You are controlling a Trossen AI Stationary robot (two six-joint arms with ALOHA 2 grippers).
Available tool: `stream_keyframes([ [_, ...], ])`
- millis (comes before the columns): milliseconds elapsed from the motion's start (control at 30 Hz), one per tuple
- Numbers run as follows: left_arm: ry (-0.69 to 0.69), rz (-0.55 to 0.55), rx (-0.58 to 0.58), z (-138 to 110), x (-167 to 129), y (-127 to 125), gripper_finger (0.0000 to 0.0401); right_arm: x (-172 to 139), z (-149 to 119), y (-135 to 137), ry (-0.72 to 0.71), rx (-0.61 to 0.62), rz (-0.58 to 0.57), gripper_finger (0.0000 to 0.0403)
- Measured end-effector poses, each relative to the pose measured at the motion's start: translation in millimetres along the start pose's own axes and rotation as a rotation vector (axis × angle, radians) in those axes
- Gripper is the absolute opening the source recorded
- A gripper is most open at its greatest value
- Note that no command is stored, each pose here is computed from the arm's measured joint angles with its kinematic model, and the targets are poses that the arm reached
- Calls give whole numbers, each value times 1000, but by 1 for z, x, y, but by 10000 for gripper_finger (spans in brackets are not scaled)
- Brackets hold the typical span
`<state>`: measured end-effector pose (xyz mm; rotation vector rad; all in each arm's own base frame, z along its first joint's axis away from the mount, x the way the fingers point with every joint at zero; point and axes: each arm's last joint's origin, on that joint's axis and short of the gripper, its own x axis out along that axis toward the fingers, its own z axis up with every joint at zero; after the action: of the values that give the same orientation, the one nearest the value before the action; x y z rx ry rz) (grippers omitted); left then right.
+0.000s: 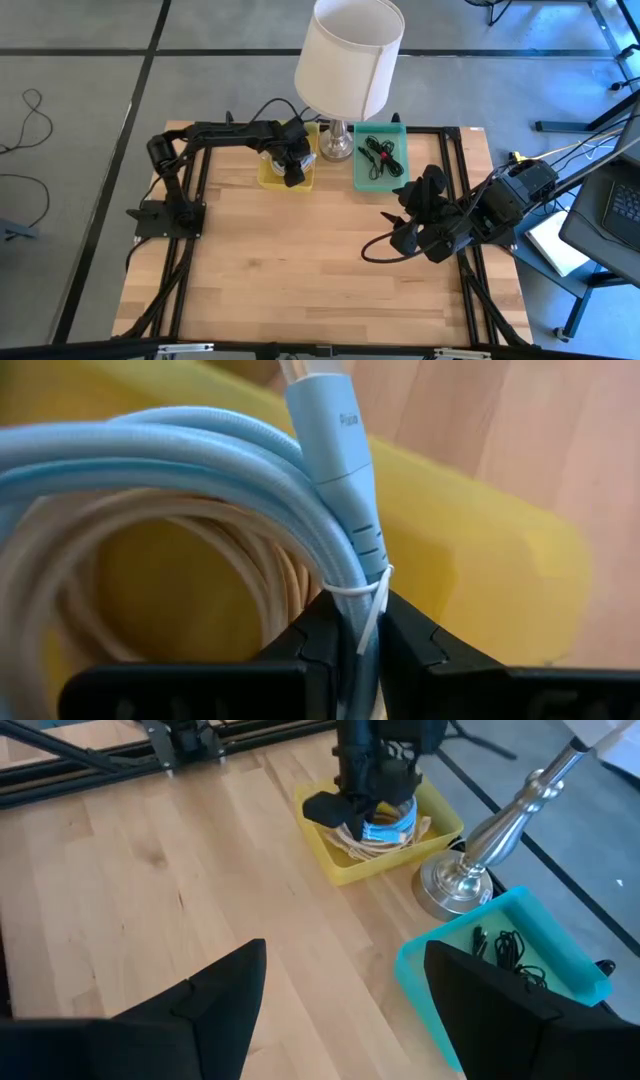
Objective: Pick & Place USB Port
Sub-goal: Put the blue HDMI cable into the yellow bin
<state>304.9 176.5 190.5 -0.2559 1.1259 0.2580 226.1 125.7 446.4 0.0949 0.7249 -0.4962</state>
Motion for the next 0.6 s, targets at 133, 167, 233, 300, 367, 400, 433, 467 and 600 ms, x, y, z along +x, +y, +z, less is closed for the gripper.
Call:
stream_keyframes([
  [133, 35, -10, -17, -2, 18, 5, 34, -1, -1, 1, 9, -1, 11, 276],
  [167, 40, -11, -20, -2, 20, 5, 34, -1, -1, 1, 13, -1, 14, 276],
  [233, 41, -10, -20, -2, 22, 5, 34, -1, -1, 1, 16, -1, 16, 276],
  [300, 35, -2, -20, -2, 22, 6, 34, -1, -1, 1, 17, -4, 18, 276],
  [367, 20, 10, -31, -1, 22, 6, 42, 0, -1, 1, 19, -4, 19, 276],
  [400, 13, 11, -36, 0, 21, 7, 53, 0, -1, 1, 20, -4, 20, 276],
  [433, 9, 16, -37, 0, 20, 7, 66, 0, -1, 1, 20, -4, 20, 276],
  [467, 3, 24, -44, 0, 20, 7, 81, 0, -1, 1, 22, -3, 21, 276],
  [600, -9, 32, -65, 1, 17, 7, 135, 0, -2, 2, 41, -1, 37, 276],
])
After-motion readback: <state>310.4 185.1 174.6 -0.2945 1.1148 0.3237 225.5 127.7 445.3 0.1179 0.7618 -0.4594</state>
